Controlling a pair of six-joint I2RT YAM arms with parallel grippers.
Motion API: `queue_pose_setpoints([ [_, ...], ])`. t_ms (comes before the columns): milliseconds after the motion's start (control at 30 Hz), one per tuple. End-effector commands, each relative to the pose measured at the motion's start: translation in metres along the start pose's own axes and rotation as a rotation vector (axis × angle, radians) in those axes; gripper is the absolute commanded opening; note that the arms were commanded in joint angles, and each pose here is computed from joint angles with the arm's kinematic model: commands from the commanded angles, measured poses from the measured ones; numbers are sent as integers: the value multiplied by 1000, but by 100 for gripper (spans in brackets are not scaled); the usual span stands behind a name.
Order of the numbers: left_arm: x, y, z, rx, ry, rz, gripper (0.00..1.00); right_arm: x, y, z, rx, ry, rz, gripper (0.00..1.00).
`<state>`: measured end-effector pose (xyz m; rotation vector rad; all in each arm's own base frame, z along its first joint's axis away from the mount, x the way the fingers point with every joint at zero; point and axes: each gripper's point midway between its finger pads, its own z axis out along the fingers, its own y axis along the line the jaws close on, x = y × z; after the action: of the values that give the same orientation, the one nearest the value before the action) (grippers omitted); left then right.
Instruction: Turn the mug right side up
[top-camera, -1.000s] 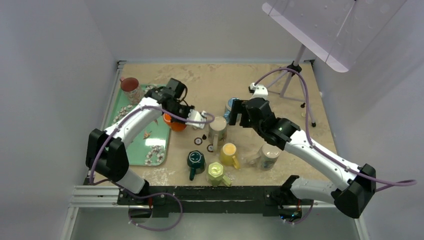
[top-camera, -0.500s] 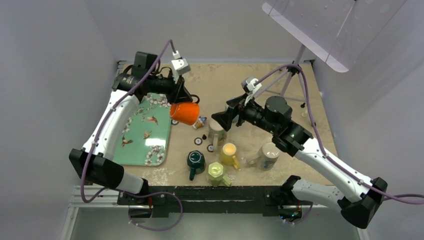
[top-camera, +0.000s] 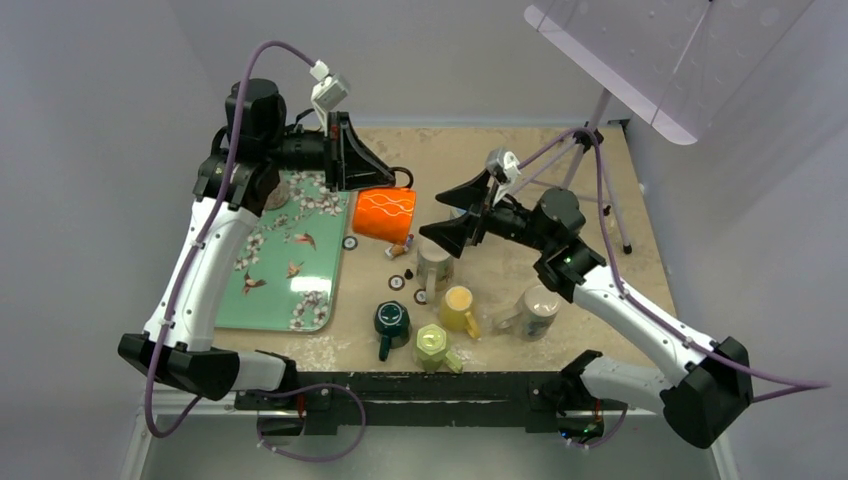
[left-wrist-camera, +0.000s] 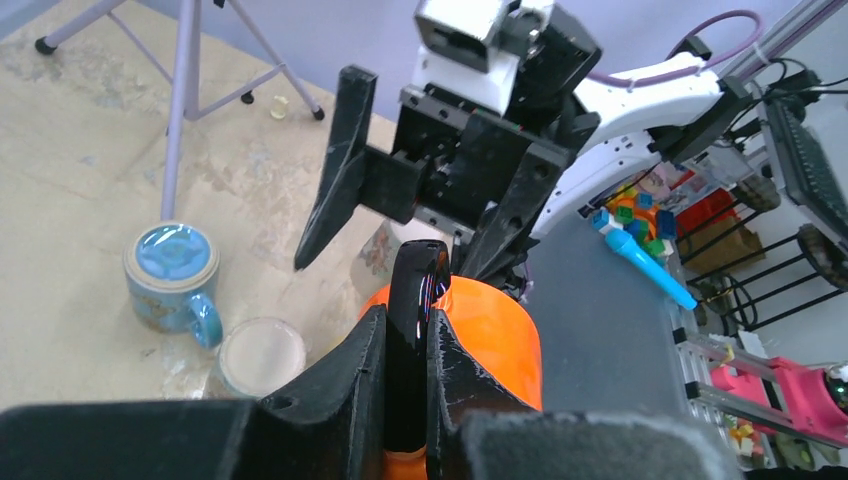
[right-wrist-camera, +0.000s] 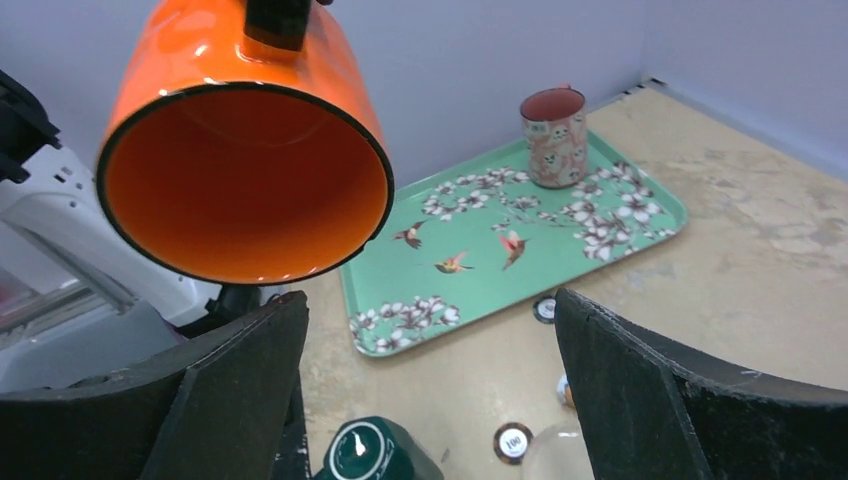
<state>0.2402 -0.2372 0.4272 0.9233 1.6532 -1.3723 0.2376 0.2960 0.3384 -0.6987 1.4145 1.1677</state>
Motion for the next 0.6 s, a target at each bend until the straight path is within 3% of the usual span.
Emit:
queue_pose_setpoints([
  [0, -21, -26, 1, 99, -41, 27, 0, -40, 31, 19, -150, -118, -22, 98],
  [367, -5, -33, 2, 137, 2, 48, 0, -63, 39, 39, -203, -180, -41, 97],
  [467, -6, -37, 3, 151, 0, 53, 0, -67, 41, 47, -231, -172, -30, 84],
  [567, -9, -36, 5, 155, -9, 52, 0, -68, 42, 53, -250, -180, -25, 62],
])
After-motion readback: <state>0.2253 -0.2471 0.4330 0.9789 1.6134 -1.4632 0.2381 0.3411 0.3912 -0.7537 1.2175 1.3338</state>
